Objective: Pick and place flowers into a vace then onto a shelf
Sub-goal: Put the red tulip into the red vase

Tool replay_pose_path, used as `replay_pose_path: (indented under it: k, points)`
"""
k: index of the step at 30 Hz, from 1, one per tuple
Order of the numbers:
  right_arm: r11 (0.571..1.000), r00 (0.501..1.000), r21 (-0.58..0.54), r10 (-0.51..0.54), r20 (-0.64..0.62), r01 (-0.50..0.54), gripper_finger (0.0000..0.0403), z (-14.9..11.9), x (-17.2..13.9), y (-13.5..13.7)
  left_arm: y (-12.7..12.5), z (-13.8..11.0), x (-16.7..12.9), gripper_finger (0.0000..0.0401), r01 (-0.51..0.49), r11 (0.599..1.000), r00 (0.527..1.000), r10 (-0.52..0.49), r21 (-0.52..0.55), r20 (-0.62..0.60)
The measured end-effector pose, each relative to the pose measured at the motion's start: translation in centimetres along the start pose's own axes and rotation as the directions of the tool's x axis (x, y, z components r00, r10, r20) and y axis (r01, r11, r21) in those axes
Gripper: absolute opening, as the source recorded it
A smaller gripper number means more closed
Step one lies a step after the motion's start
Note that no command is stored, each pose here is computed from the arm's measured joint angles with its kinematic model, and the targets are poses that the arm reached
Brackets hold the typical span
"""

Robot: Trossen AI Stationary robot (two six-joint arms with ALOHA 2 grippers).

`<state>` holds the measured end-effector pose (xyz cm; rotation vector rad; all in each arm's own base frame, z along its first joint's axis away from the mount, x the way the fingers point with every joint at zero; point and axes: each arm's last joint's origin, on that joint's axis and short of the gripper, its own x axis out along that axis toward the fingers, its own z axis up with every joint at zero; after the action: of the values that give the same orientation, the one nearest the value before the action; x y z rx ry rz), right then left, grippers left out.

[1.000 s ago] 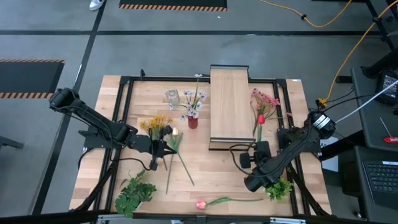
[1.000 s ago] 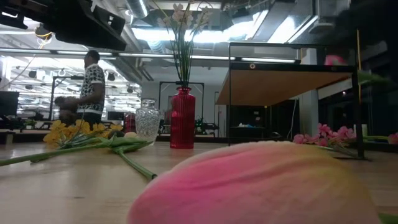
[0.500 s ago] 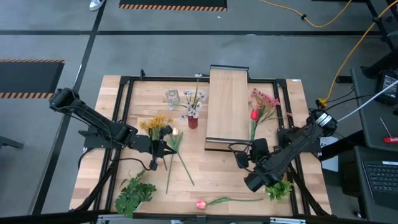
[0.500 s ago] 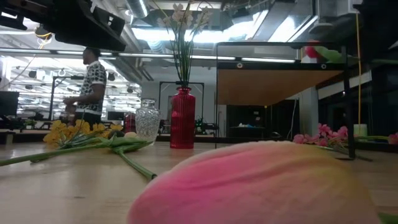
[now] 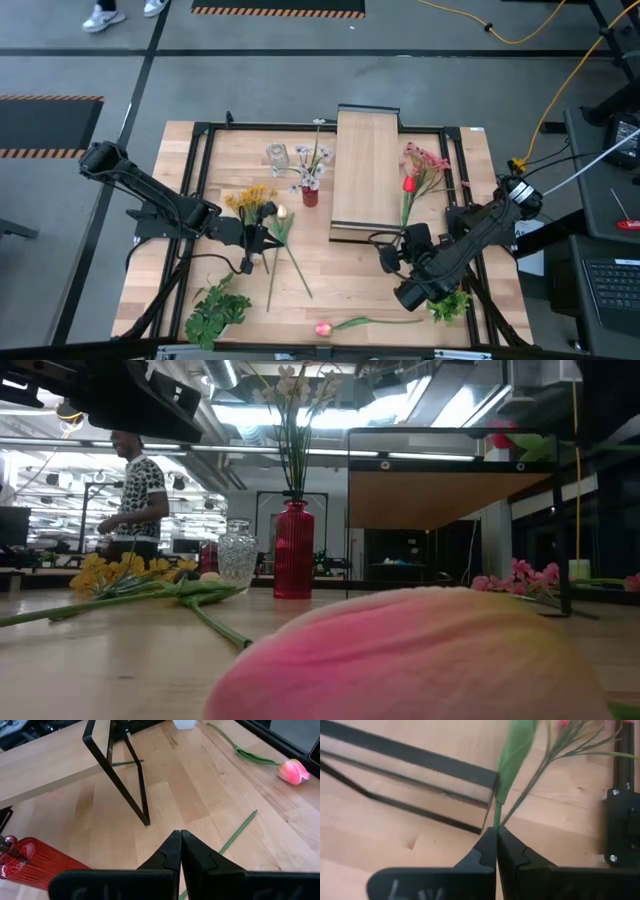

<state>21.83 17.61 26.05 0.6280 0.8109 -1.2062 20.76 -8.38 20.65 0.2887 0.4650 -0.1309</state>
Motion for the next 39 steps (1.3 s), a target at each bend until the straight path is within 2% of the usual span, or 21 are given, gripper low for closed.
replay_pose_path:
  k: [5,11,16,21,25,28,33,39]
  points:
    - [0.998,0.998,-0.008,0.059,-0.011,-0.059,0.0,0.2,-1.3,0.4,0.0,0.0,0.0,0.0002,0.0,1.0,1.0,0.0,-0.007,0.0]
    - [0.997,0.998,-0.034,0.068,-0.007,-0.068,0.0,0.3,-1.4,0.4,0.0,0.0,0.0,0.0004,0.0,1.0,1.0,0.0,-0.009,0.0]
    - [0.992,0.991,-0.064,0.116,0.064,-0.112,0.0,0.4,-1.6,0.4,0.0,0.0,0.0,0.0002,0.0,1.0,1.0,0.0,-0.009,0.0]
    - [0.969,0.966,-0.136,0.222,0.131,-0.204,0.0,0.3,-2.1,1.0,0.0,0.0,0.0,0.0005,0.0,1.0,1.0,0.0,-0.009,0.0]
    - [0.927,0.929,-0.224,0.339,0.15,-0.302,0.0,-0.2,-2.2,2.1,0.0,0.0,0.0,0.0005,-0.001,1.0,1.0,0.001,-0.009,0.0]
    - [0.887,0.883,-0.304,0.419,0.209,-0.349,0.0,-0.3,-2.5,2.9,0.0,0.0,0.0,0.0005,-0.001,1.0,1.0,0.001,-0.009,0.0]
    - [0.826,0.814,-0.43,0.507,0.284,-0.365,0.0,-0.4,-3.1,3.9,0.0,0.2,0.0,0.0005,-0.003,1.0,1.0,0.004,-0.017,0.024]
    - [0.74,0.733,-0.56,0.605,0.31,-0.373,0.0,-1.1,-3.7,5.7,0.1,0.7,0.0,0.0006,-0.007,1.0,0.997,0.009,-0.03,0.072]
